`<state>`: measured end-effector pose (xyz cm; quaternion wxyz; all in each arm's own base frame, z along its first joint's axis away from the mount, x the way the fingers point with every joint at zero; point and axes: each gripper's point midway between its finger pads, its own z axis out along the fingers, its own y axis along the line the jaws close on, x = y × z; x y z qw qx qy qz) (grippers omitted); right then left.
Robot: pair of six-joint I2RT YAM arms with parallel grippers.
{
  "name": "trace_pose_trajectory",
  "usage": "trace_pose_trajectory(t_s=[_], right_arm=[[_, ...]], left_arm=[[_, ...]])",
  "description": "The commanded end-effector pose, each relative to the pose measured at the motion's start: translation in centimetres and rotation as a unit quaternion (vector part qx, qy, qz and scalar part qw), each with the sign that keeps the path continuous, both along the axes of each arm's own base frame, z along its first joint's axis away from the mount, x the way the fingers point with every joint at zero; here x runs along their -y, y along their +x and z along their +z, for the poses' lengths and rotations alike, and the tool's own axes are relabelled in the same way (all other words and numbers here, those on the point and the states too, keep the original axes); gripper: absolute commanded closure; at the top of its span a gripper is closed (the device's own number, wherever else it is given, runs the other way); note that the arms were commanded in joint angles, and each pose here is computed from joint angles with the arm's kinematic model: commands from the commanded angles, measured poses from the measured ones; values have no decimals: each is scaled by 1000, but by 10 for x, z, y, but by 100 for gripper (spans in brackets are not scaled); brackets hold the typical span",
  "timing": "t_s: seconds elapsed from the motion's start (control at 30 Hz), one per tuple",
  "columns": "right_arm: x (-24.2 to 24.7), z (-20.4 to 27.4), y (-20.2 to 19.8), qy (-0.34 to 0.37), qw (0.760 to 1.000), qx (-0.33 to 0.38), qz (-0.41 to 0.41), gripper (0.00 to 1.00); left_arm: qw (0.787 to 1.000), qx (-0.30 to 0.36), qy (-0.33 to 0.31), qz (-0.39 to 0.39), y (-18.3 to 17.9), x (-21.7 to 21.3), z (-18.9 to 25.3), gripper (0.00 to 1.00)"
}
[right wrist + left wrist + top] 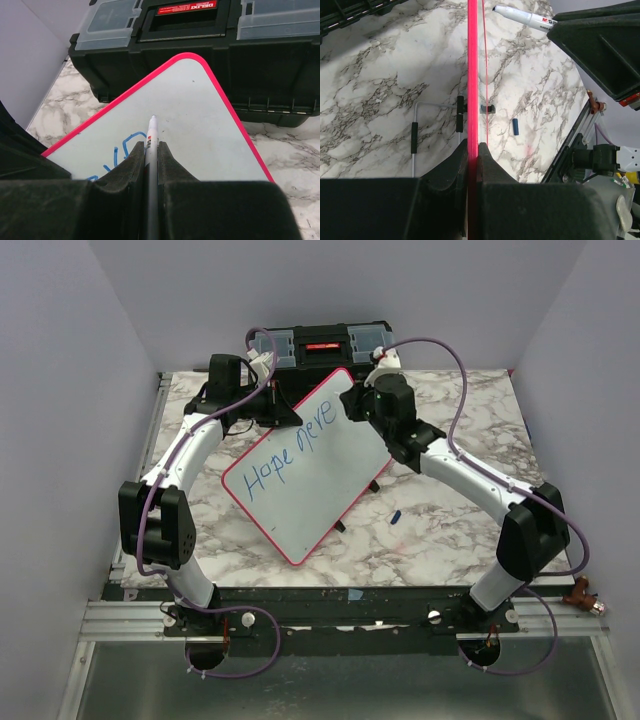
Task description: Write a sentence on the whiteboard
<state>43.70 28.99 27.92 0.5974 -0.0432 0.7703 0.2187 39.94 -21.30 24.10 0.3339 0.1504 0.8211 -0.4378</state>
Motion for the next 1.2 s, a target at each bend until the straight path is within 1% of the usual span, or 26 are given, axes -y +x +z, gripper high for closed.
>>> trace_pose_trajectory(t_s=[0.0,0.23,0.5,0.7,0.93,1.17], right_arm=[[-9,8,10,2,1000,13,6,99],[-9,-11,9,-7,1000,-5,9,99],[-2,-45,-6,-28,999,-40,16,99],[5,-62,-18,-31,997,-62,15,99],[5,-64,-27,-26,997,-71,27,99],[0,-52,-20,-20,998,-62,26,99]], left_arm=[[998,46,9,-36,-2,8,7,100],[998,48,9,-37,-3,8,8,100],[998,46,9,-37,-2,8,7,100],[998,46,8,-37,-3,9,7,100],[998,47,8,-37,-2,9,7,100],[998,45,7,-38,-3,9,7,100]])
